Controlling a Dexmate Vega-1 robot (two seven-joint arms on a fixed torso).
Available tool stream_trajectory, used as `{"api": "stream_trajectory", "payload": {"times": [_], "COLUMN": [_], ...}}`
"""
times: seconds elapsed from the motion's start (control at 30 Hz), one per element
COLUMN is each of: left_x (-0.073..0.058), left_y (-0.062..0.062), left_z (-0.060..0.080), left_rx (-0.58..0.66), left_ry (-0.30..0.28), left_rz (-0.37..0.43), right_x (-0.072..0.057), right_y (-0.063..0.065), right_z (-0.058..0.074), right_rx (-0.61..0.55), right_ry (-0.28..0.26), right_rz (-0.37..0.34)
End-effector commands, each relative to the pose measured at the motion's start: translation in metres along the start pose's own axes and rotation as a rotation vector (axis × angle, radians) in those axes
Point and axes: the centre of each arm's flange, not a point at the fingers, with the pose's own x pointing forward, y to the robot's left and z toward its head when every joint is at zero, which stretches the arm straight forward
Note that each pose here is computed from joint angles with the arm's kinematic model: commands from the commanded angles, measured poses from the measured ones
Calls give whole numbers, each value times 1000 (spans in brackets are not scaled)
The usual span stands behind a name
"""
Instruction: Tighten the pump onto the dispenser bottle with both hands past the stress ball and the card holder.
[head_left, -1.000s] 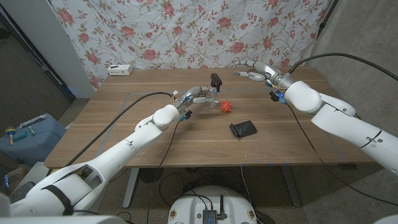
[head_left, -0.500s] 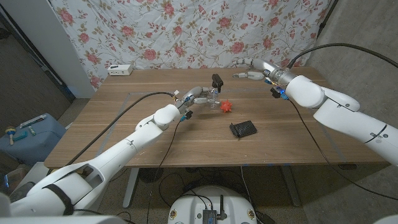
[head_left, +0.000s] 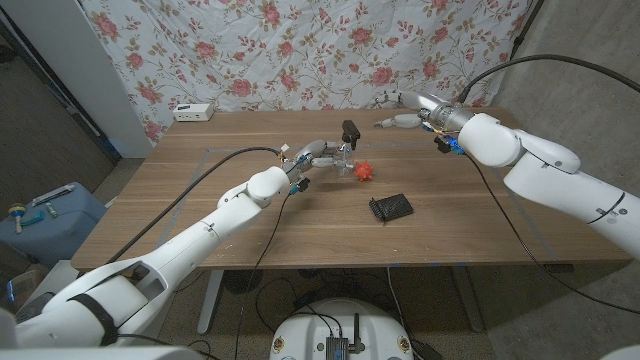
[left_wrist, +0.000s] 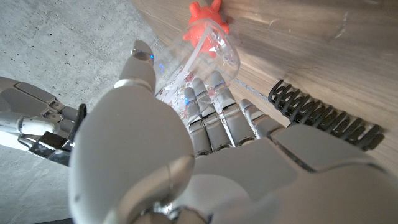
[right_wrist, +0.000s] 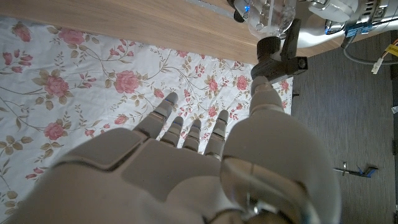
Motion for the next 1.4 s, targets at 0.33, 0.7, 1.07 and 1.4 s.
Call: {"api": "stream_trajectory", "payload": {"times": [0.33, 0.7, 1.07, 1.4], "left_x": [-3, -3, 1, 9], "left_y": [-5, -6, -10, -13], "left_z": [6, 6, 7, 8], "left_rx": [15, 13, 8, 5], "left_ry": [13, 22, 26, 21], "left_rz": [-15, -20, -34, -44], "right_x": [9, 14, 19, 28], "right_y": [-5, -8, -9, -9], "right_z": [20, 30, 34, 38], "right_rx": [-168, -198, -246, -295], "right_ry": [-22, -49, -64, -81], "right_rz": [100, 125, 169, 221]}}
